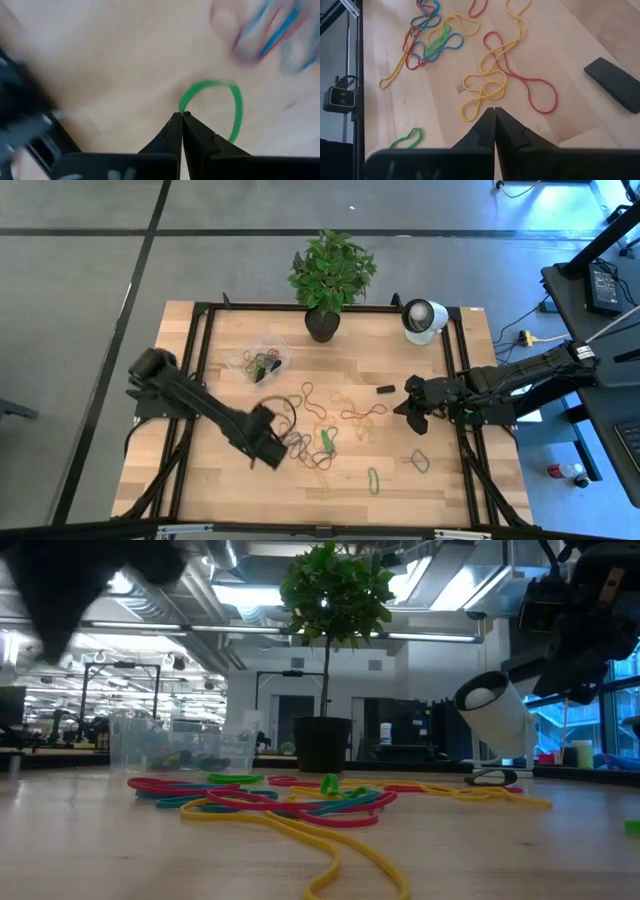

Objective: Pick and place rubber bands into bin
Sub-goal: Put the green rubber band into the transparent bin, then put the red rubber band into the transparent bin

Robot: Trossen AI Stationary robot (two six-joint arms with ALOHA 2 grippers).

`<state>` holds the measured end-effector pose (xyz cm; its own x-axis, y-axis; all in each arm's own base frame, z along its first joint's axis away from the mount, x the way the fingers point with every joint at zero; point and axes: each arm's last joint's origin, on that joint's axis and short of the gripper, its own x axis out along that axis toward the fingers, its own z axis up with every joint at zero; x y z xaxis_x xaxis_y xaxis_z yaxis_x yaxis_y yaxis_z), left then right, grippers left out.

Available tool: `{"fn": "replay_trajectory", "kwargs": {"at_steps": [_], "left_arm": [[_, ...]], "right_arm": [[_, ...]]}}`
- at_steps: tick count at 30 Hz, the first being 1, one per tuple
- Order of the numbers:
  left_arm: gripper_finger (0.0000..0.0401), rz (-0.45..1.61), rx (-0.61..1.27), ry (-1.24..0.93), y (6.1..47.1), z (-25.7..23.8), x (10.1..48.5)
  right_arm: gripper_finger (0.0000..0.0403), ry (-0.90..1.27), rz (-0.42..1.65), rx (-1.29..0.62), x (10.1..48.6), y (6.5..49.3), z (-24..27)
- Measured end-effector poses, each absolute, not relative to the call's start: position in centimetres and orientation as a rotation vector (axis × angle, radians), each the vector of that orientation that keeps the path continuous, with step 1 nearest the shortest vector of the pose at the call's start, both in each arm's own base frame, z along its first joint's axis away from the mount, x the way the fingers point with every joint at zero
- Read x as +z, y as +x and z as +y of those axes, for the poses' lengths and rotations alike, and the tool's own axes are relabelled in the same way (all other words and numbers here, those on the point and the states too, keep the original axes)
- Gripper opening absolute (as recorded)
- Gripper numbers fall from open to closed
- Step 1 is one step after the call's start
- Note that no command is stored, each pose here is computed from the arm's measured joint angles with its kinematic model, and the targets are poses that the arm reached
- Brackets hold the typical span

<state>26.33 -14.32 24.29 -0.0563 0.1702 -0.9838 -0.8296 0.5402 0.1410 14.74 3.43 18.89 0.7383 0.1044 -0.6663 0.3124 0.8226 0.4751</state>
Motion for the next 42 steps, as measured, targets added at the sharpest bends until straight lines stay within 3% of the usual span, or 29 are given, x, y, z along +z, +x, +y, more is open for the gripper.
{"fn": "replay_trajectory", "kwargs": {"at_steps": [5,9,14,20,26,37,42], "left_arm": [[0.0002,1.231,0.958,-0.527,25.4,-9.8,29.3],[0.0002,1.232,1.022,-0.499,24.4,-4.4,30.7],[0.0002,1.252,0.966,-0.484,24.7,2.2,29.2],[0.0002,1.278,0.867,-0.562,24.9,7.8,24.2],[0.0015,1.255,0.826,-0.652,24.2,10.5,21.7],[0.0117,1.275,0.768,-0.636,23.6,11.9,21.7],[0.0135,1.261,0.727,-0.631,24.0,11.9,22.2]], "right_arm": [[0.0013,0.609,0.729,-0.132,19.0,14.8,3.4],[0.0012,0.621,0.716,-0.164,19.0,14.8,3.3],[0.0005,0.633,0.69,-0.201,19.0,14.9,3.2],[0.0013,0.698,0.679,-0.226,19.1,14.9,3.2],[0.0013,0.76,0.672,-0.25,19.1,14.9,3.2],[0.0012,0.758,0.63,-0.316,19.1,14.9,3.0],[0.0013,0.733,0.635,-0.307,19.1,14.9,3.0]]}}
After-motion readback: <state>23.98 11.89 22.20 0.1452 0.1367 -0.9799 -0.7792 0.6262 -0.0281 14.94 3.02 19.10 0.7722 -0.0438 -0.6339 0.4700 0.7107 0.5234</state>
